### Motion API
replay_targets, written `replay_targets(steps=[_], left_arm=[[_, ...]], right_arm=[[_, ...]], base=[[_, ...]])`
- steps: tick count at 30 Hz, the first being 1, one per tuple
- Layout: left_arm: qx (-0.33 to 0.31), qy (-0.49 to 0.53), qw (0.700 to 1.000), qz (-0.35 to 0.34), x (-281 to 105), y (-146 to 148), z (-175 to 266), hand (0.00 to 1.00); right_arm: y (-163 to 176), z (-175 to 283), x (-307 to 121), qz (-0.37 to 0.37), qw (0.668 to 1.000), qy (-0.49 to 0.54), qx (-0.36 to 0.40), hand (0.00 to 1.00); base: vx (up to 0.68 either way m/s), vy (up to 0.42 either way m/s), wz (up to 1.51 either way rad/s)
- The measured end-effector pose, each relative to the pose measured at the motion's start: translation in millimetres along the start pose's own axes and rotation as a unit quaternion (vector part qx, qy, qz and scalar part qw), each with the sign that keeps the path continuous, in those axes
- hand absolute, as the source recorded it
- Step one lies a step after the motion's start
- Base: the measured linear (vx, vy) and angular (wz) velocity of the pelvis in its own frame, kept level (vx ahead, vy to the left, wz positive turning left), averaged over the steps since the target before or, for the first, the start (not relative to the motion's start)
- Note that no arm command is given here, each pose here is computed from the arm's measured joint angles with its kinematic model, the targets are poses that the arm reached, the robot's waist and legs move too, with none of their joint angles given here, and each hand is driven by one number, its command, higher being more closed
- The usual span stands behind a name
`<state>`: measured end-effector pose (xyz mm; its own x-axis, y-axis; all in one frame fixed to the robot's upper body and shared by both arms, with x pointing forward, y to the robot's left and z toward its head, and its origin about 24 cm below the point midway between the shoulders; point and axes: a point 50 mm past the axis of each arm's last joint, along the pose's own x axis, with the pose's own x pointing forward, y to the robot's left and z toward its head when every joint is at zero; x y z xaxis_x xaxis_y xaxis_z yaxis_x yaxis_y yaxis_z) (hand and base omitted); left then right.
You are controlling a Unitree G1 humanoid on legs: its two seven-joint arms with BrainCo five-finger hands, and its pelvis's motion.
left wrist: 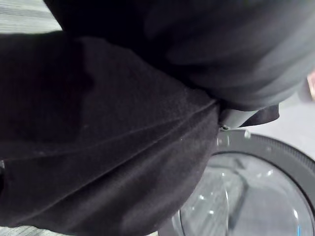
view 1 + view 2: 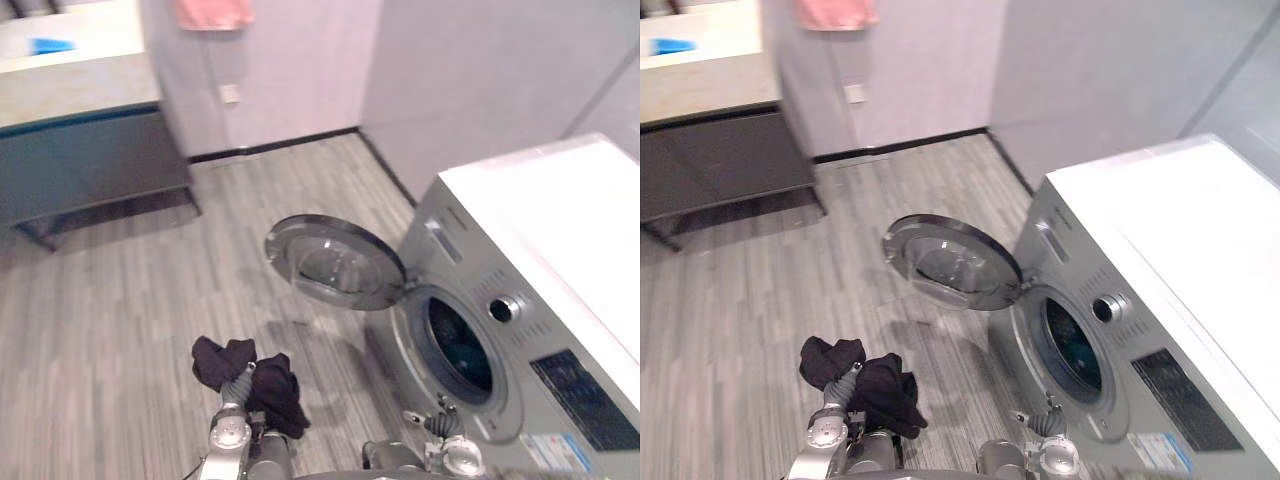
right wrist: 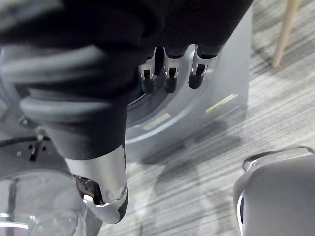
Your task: Pick up the laundry basket with both hands and put the clothes into the washing machine.
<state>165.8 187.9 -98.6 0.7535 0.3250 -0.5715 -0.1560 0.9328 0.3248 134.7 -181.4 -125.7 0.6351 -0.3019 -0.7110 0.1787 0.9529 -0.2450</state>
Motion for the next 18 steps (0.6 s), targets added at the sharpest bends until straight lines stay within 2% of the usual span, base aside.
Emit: replay_targets(steps=[4, 8, 13, 18], left_arm=[[0.011, -0.015, 1.0, 0.008, 5, 8, 8, 1.0], [0.03, -0.03, 0.999, 0.015, 17, 18, 20, 1.0], [0.025, -0.005, 1.0, 0.012, 10, 16, 4, 1.0], [0.027, -0.009, 0.999, -0.015, 5, 1, 5, 1.0]], right_arm=[[8, 21, 9, 0.013, 0.999, -0.026, -0.013, 0.0], [-1, 17, 18, 0.008, 0.999, -0.004, -0.038, 0.0], [-13, 10, 18, -0.011, 0.999, 0.005, -0.048, 0.0], [-19, 16, 19, -0.025, 0.999, -0.005, -0.037, 0.0]], base=[[0.06, 0.108, -1.65], [0.15, -0.054, -0.7], [0.18, -0.148, -0.84], [0.16, 0.086, -1.02]])
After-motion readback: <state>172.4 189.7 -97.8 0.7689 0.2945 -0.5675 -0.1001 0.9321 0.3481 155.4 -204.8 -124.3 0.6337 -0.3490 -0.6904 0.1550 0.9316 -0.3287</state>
